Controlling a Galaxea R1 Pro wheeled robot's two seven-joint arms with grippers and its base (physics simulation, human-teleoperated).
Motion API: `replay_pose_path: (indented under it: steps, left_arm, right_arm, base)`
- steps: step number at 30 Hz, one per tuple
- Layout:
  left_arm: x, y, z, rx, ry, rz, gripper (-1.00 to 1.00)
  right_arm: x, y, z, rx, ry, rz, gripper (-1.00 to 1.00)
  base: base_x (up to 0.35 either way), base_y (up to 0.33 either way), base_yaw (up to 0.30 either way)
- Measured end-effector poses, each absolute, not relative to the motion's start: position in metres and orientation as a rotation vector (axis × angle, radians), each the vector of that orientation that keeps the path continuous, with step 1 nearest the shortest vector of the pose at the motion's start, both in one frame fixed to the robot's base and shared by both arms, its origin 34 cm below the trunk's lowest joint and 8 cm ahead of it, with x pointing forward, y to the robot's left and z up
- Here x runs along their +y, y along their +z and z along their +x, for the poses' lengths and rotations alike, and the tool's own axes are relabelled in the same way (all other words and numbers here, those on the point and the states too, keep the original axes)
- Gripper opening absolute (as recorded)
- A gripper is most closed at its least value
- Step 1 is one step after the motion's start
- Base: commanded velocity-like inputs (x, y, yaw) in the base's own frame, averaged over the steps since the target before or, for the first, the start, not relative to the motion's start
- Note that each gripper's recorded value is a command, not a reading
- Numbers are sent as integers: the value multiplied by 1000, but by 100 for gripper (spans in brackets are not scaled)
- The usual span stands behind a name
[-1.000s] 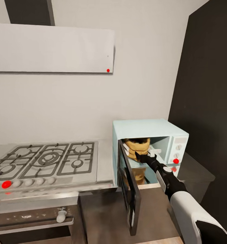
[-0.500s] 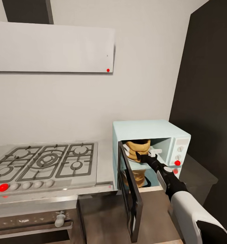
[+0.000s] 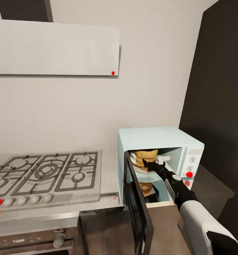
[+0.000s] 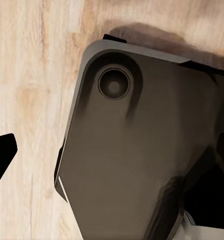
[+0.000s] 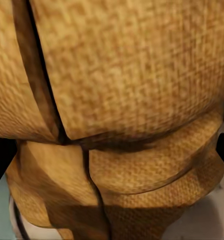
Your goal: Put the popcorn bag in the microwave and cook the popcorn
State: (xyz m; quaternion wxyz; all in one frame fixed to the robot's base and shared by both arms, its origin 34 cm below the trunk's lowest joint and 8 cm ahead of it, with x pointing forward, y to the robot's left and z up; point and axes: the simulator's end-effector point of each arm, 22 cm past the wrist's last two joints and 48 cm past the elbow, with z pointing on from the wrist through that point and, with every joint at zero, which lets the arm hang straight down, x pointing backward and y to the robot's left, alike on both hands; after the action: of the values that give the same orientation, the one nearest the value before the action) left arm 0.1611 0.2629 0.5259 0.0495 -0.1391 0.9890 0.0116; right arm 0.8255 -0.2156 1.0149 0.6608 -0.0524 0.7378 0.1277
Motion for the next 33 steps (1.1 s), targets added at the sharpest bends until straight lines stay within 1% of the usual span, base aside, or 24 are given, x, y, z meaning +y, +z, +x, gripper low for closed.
replay_pose_path:
  steps: [4,6,33]
  left_arm:
    - [263,526,161,3013,35,-424,100]
    - [263,526,161,3014,36,-423,100]
    - [263,526,161,3014,36,-424,100]
  right_arm:
    - [-215,1015,825,1669,291,-123,100]
    - [-218,1015,828,1671,282,-112,100]
    - [-224,1005,828,1739,275,-102,100]
  base:
    - [-3,0,0]
    - [-216,0,0]
    - [-332,0,0]
